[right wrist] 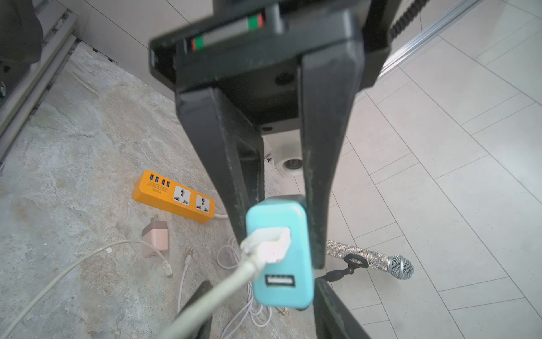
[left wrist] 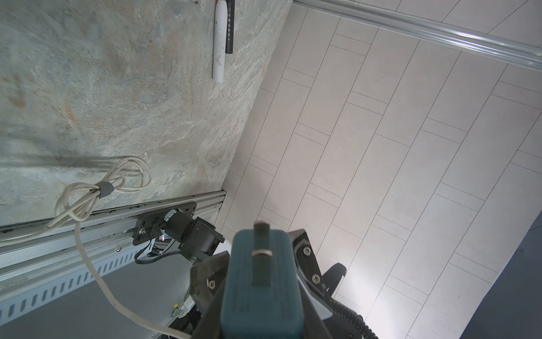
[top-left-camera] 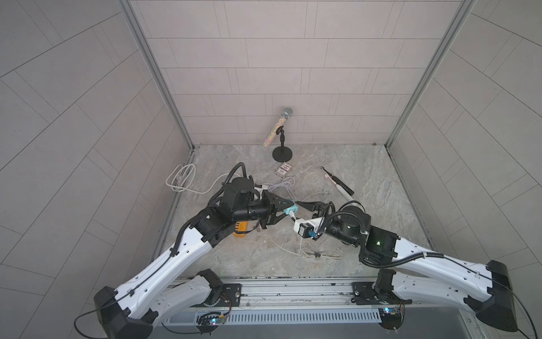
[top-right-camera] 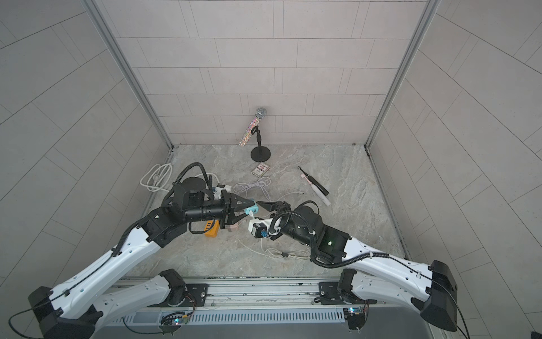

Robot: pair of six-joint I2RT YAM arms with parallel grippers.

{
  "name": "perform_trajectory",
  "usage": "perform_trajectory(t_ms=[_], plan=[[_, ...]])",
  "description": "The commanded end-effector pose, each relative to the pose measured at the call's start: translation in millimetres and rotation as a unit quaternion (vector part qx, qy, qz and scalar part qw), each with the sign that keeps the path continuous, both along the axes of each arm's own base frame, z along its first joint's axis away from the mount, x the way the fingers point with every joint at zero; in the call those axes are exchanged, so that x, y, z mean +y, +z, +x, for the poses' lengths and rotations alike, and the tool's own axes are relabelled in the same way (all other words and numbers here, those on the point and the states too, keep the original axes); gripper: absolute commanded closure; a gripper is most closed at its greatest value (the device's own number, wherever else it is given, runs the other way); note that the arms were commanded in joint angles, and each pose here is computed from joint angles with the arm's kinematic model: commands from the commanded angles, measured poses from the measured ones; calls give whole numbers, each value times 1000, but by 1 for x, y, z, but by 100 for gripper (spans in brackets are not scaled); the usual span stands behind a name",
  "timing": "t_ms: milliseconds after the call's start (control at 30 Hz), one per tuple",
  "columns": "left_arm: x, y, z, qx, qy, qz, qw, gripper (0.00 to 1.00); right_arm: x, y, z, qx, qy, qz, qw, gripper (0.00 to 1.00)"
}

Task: Charge the electric toothbrush
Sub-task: Adjust the plug.

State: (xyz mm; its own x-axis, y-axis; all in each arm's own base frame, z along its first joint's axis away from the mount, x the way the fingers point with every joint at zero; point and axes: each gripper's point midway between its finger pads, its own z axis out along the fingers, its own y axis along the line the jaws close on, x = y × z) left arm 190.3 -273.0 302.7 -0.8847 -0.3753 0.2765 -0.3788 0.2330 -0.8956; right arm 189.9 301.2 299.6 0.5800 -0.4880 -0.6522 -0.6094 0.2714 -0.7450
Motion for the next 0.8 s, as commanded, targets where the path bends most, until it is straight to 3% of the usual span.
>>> perform_trajectory(t_ms=[0,133,233,300,433,533,600,767], plan=[[5,18,2,-17,17,-25,999,99,-7,20,-22,-11,27,13,999,42],[4,20,7,-18,27,-36,999,100,-18,8,-25,31,11,11,999,37],[3,21,9,-27,26,-34,999,99,-32,19,-17,62,-33,64,996,30],[0,25,11,-50,15,-30,998,99,-42,33,-10,99,-68,110,987,29],[-11,28,12,-82,-21,-40,996,99,-49,53,-17,211,-68,186,957,22],[-10,18,15,-88,-14,-33,995,99,-56,62,-14,305,-90,256,913,21],[-6,11,20,-84,13,-43,996,98,-57,68,-15,364,-91,308,874,20],[2,0,24,-65,50,-50,995,98,-41,65,-3,477,-120,370,788,16]])
